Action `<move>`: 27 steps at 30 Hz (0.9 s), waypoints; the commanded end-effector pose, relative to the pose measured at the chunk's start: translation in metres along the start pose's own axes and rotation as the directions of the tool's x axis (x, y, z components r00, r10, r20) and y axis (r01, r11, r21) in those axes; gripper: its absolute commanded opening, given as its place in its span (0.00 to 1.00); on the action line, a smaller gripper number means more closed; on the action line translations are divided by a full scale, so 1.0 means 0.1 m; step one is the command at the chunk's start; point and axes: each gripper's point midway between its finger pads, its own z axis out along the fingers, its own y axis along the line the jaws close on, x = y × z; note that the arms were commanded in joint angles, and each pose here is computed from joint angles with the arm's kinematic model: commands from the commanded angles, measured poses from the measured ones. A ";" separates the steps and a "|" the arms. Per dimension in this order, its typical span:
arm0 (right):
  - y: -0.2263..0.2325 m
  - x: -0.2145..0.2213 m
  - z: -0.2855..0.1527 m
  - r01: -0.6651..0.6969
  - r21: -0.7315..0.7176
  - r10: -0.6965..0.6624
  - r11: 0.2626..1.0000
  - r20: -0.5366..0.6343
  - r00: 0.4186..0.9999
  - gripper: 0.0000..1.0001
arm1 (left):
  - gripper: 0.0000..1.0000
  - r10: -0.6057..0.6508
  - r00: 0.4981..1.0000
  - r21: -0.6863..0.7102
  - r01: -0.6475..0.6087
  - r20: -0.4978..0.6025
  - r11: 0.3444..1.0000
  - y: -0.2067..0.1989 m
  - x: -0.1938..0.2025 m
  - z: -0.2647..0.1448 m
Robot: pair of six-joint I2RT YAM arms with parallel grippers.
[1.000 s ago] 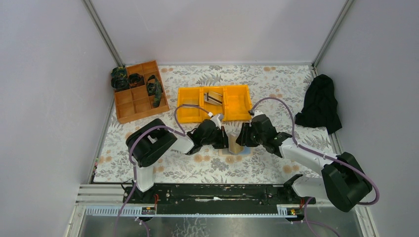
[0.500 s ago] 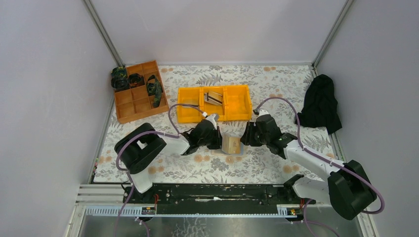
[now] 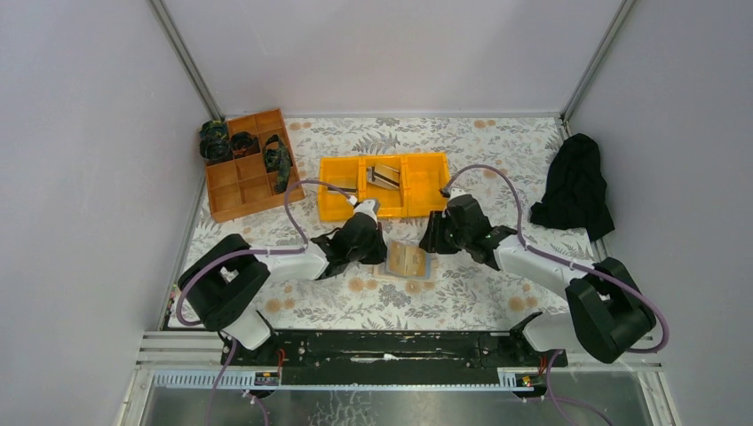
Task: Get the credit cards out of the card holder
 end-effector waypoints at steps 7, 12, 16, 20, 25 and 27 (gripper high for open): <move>0.56 -0.24 0.18 0.048 -0.127 -0.044 0.991 0.033 0.998 0.42 | 0.23 0.032 0.984 -0.248 0.013 0.175 0.969 0.46 -0.29 -0.34; 0.56 -0.23 0.21 0.047 -0.131 -0.044 0.990 0.028 0.999 0.41 | 0.65 0.002 0.961 -0.076 0.019 0.277 0.997 0.23 -0.40 -0.55; 0.53 -0.18 0.22 0.038 -0.132 -0.035 0.991 0.023 0.999 0.41 | 0.42 0.000 0.966 0.093 -0.025 0.259 0.995 -0.08 -0.37 -0.53; 0.45 -0.13 0.22 0.025 -0.106 -0.023 0.994 0.020 1.000 0.36 | 0.00 0.013 0.990 0.191 -0.041 0.144 0.981 -0.29 -0.20 -0.31; 0.29 -0.05 0.17 0.021 -0.036 -0.021 0.999 0.007 1.000 0.00 | 0.00 -0.032 0.997 0.376 0.003 0.070 0.927 -0.56 -0.04 -0.21; 0.20 -0.02 0.14 0.021 -0.010 -0.020 1.000 0.010 1.000 0.00 | 0.00 -0.043 0.998 0.410 0.018 0.052 0.912 -0.62 -0.03 -0.17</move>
